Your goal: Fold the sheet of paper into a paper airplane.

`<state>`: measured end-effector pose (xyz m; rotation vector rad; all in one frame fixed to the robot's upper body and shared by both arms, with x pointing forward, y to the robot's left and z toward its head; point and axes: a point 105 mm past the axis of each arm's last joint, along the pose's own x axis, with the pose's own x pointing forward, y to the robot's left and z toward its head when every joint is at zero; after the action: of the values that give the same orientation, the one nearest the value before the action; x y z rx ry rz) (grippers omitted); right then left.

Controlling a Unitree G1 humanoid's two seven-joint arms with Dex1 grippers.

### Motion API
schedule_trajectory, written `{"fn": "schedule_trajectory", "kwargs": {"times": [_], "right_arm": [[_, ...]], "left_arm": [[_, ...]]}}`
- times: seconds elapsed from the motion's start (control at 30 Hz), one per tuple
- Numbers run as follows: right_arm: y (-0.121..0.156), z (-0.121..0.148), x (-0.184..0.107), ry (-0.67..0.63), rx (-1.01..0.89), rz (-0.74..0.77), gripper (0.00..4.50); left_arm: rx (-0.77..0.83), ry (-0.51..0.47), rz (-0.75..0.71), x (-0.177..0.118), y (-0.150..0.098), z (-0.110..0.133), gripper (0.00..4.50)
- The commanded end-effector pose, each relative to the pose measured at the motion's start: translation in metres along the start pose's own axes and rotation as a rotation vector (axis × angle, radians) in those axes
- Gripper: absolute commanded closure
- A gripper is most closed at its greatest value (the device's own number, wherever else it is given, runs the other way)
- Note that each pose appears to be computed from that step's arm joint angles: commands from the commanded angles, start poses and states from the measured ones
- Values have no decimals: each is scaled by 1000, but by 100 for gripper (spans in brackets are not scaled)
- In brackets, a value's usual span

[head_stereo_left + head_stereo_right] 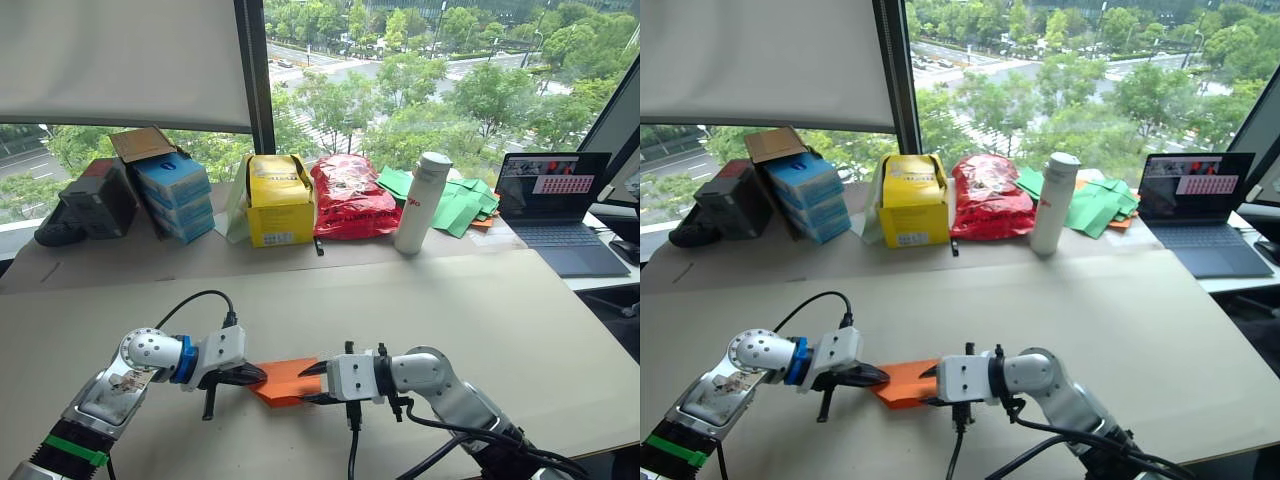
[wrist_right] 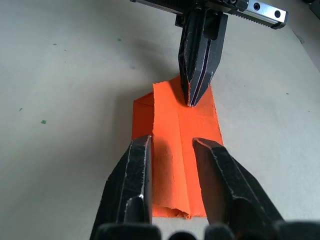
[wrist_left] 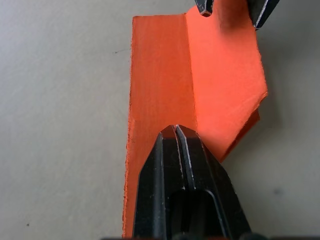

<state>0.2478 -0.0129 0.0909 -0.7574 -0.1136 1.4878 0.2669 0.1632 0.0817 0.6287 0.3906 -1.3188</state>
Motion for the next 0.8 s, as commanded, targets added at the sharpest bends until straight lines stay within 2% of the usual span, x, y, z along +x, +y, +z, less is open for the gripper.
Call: {"fn": "schedule_trajectory", "kwargs": {"times": [0.03,0.33,0.5,0.8], "right_arm": [[-5,8,0,-18,-29,-5,448],[-5,6,2,-10,-25,5,448],[-22,9,5,-32,91,-39,448],[-38,-8,8,70,175,-32,448]], "left_arm": [[24,-1,19,-8,4,3,450],[32,4,24,-8,2,1,450],[33,8,22,-6,2,-4,450],[33,16,25,-7,4,-16,450]]}}
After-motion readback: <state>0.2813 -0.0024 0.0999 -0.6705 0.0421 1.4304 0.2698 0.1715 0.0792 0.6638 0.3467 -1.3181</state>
